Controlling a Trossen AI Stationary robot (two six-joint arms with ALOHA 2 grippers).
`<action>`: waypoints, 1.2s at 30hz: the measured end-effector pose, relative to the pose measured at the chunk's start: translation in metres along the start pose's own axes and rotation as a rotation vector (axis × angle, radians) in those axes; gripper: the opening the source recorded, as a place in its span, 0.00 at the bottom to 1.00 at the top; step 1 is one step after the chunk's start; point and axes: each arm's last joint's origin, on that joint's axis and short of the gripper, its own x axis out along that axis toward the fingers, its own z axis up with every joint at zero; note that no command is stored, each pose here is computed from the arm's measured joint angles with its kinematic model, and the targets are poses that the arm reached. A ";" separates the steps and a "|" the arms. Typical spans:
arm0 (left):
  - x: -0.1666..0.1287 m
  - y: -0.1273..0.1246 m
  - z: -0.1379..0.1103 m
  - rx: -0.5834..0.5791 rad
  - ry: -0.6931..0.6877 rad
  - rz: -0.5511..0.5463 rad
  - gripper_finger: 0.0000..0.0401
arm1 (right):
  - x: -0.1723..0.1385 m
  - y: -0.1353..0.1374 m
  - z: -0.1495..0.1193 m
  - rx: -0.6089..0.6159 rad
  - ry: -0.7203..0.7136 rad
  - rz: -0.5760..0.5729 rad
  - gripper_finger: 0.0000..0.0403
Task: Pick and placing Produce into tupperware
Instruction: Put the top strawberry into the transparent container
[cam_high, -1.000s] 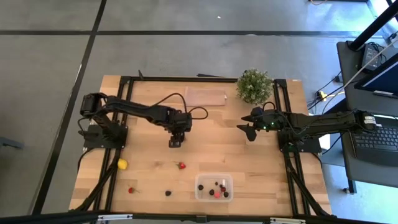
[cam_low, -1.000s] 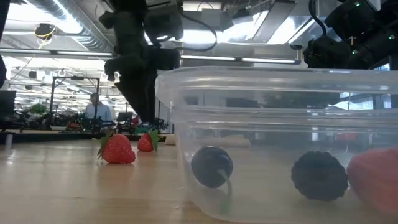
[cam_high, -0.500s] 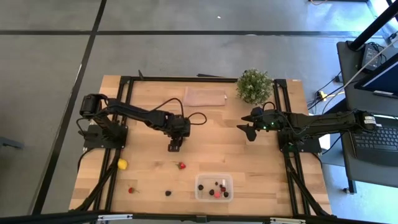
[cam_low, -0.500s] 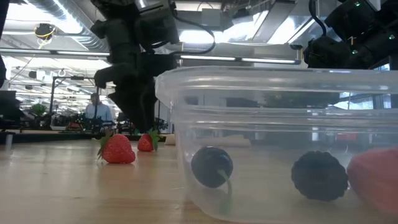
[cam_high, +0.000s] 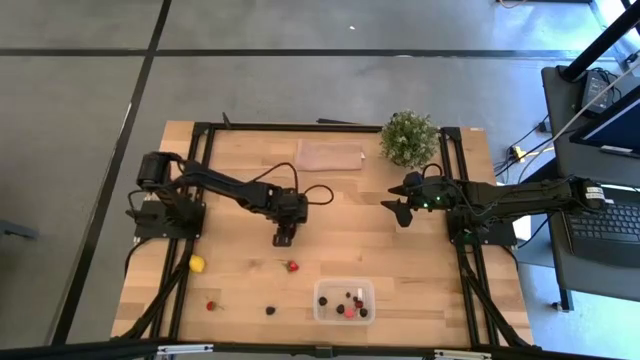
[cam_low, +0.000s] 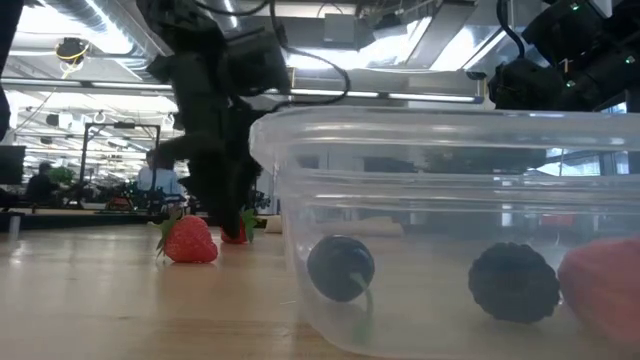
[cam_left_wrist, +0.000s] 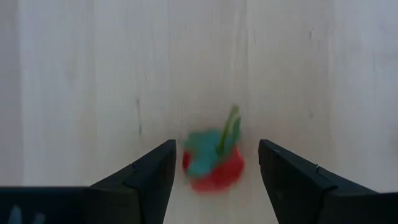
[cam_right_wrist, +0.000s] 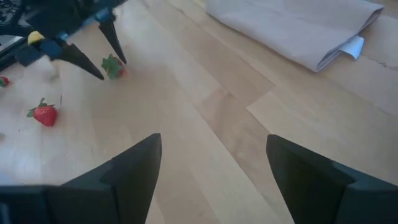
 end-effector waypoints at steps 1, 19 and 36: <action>0.003 0.000 -0.001 0.001 0.009 0.000 0.55 | 0.000 0.000 0.000 0.000 0.002 -0.002 0.72; 0.016 -0.003 -0.002 0.008 0.041 -0.022 0.41 | 0.001 -0.002 -0.001 0.000 0.013 -0.024 0.72; 0.008 -0.002 0.014 -0.013 0.045 -0.011 0.33 | 0.001 -0.002 -0.002 -0.001 0.017 -0.025 0.72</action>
